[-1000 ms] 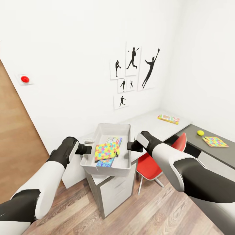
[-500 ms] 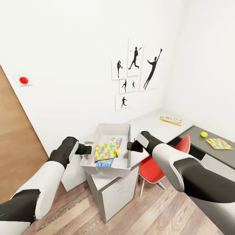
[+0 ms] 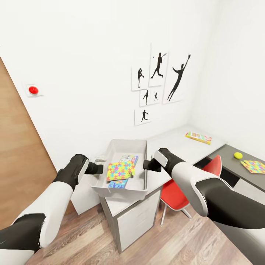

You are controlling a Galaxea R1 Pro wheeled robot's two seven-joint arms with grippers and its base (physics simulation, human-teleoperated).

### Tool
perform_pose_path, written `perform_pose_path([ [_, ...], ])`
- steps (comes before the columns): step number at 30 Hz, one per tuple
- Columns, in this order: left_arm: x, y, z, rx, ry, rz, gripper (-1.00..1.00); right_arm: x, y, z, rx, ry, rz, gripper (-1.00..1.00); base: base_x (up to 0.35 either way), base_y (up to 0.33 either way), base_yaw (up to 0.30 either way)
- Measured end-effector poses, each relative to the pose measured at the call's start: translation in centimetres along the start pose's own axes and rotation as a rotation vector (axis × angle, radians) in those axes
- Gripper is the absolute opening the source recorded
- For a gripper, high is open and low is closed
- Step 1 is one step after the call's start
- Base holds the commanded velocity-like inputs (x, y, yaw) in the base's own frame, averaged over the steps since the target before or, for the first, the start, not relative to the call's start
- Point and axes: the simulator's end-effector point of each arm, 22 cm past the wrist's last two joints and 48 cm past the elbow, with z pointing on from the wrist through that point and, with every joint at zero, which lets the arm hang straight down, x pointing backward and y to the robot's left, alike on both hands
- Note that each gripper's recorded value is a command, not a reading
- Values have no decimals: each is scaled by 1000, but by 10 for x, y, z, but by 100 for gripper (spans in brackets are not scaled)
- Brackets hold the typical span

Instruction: Put all the toys in the child's room - the three board games (two on the bed and one on the table), the two jigsaw puzzles on the table, and the tennis ball on the table - inside the toy box on the table in the child's room.

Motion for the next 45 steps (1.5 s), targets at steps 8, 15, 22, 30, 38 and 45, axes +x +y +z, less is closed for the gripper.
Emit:
perform_pose_path([
  [8, 0, 0, 0, 0, -1, 0, -100, 0, 0, 0, 0, -1, 0, -100, 3, -110, 6],
  [15, -1, 0, 0, 0, -2, 0, -100, 0, 0, 0, -1, -3, -1, -100, 0, -8, 0],
  [22, 1, 1, 2, 0, 2, -1, -100, 1, -1, 3, 0, 2, 0, -100, 0, 0, 0],
  [30, 4, 1, 7, 0, 9, -2, -100, 3, -2, 7, 1, 9, 2, -100, 0, 0, 19],
  [38, 4, 2, 7, 0, 11, -2, -100, 4, -2, 8, 1, 10, 2, -100, 0, 0, 2],
  [45, 5, 1, 7, 0, 11, -3, -100, 4, -2, 7, 1, 11, 2, -100, 0, 0, 0],
])
